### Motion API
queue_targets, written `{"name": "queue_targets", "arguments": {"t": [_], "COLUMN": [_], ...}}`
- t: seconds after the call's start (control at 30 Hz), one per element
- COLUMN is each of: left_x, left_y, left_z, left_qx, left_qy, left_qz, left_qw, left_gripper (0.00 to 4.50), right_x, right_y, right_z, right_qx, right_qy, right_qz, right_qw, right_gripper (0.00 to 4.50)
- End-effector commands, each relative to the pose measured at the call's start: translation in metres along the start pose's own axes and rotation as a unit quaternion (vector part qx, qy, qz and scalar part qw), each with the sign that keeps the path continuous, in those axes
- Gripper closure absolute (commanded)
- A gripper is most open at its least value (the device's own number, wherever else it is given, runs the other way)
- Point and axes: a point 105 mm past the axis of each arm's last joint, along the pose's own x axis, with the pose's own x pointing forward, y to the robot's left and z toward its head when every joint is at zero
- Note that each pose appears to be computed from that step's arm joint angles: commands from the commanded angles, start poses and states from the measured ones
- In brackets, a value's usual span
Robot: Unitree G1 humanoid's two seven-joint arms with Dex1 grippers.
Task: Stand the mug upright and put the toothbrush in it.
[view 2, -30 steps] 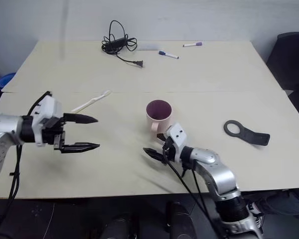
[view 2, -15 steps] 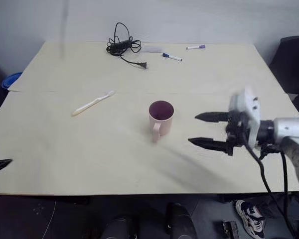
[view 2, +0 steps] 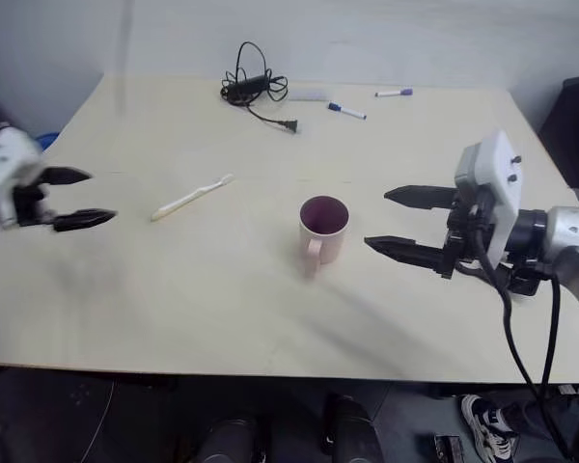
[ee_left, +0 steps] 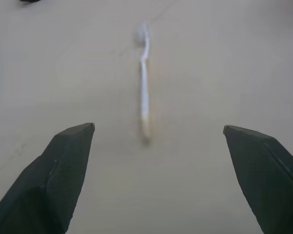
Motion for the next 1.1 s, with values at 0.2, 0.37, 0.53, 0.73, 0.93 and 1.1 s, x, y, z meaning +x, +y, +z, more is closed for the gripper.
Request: {"name": "queue_targets", "arguments": {"t": [0.2,0.37,0.53,0.73,0.93,1.1], "left_x": [0.070,0.094,0.107,0.112,0.112,0.109], "left_y": [0.005,-0.004,-0.013,-0.022,-0.024,-0.023], "left_z": [0.014,0.002,-0.017,-0.032,-0.035,-0.036], "left_qx": [-0.010,-0.030,-0.057,-0.127,-0.143,-0.154], "left_qy": [0.037,0.075,0.106,0.109,0.109,0.105], "left_qz": [0.039,0.066,0.082,0.087,0.082,0.082], "left_qw": [0.999,0.995,0.989,0.982,0.980,0.979], "left_gripper": [0.00,0.00,0.00,0.88,2.61,4.01], "right_x": [-0.016,-0.025,-0.032,-0.037,-0.040,-0.040], "right_y": [0.017,0.020,0.023,0.022,0.022,0.025], "right_z": [0.023,0.027,0.030,0.037,0.039,0.038], "right_qx": [-0.032,-0.033,-0.034,-0.033,-0.034,-0.032], "right_qy": [-0.018,-0.014,-0.010,-0.010,-0.004,-0.003], "right_qz": [-0.073,-0.103,-0.125,-0.141,-0.141,-0.133], "right_qw": [0.997,0.994,0.992,0.989,0.989,0.991], "right_gripper": [0.55,0.55,0.55,0.51,0.51,0.51]}}
